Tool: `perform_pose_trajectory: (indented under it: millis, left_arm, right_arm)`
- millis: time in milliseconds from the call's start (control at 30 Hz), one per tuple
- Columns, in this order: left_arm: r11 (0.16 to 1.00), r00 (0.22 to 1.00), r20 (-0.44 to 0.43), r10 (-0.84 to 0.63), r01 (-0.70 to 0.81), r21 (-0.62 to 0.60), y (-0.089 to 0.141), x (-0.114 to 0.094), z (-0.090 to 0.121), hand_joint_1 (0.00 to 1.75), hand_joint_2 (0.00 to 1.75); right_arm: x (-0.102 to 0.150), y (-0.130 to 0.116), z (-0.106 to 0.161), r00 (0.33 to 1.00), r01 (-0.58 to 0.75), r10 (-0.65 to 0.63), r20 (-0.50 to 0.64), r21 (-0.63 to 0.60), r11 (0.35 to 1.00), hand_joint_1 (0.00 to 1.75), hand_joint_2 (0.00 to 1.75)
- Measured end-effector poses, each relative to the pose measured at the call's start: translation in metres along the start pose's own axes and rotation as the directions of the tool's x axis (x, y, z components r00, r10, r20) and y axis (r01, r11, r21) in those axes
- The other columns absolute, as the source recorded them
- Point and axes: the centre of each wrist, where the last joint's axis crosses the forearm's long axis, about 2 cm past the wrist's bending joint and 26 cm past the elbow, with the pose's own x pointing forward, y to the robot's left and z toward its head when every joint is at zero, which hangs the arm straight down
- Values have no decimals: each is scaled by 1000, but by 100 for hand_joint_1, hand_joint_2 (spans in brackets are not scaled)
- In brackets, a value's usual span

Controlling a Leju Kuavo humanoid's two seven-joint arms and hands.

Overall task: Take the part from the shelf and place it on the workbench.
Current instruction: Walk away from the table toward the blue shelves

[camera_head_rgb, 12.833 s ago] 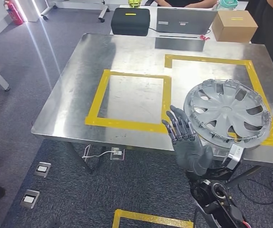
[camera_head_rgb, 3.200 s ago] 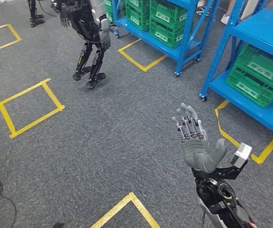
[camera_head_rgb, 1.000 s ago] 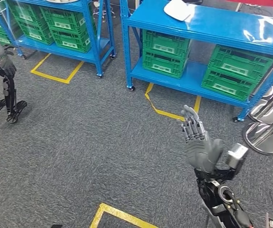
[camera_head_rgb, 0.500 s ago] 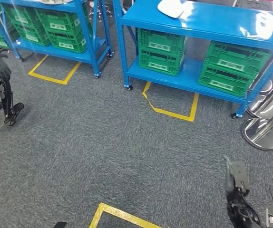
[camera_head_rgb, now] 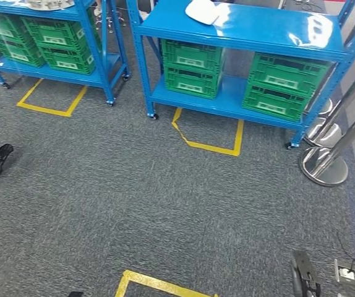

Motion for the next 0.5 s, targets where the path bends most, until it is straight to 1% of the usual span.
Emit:
perform_pose_trajectory:
  millis: [100, 167, 267, 500]
  left_arm:
    - [1000, 1000, -10, -5, 5, 0, 0, 0, 0, 0, 0]
    - [1000, 1000, -16, -8, 8, -1, 0, -1, 0, 0, 0]
    - [1000, 1000, -18, -9, 9, -1, 0, -1, 0, 0, 0]
    - [1000, 1000, -21, -10, 10, 0, 0, 0, 0, 0, 0]
  right_arm:
    - [-19, 2, 5, 992, -7, 10, -126, 26, 1000, 0, 0]
    - [-32, 6, 9, 983, -8, 16, -181, 41, 999, 0, 0]
    - [-43, 10, 13, 975, -8, 20, -221, 52, 999, 0, 0]
    - [-55, 15, 17, 954, -2, 25, -300, 79, 997, 0, 0]
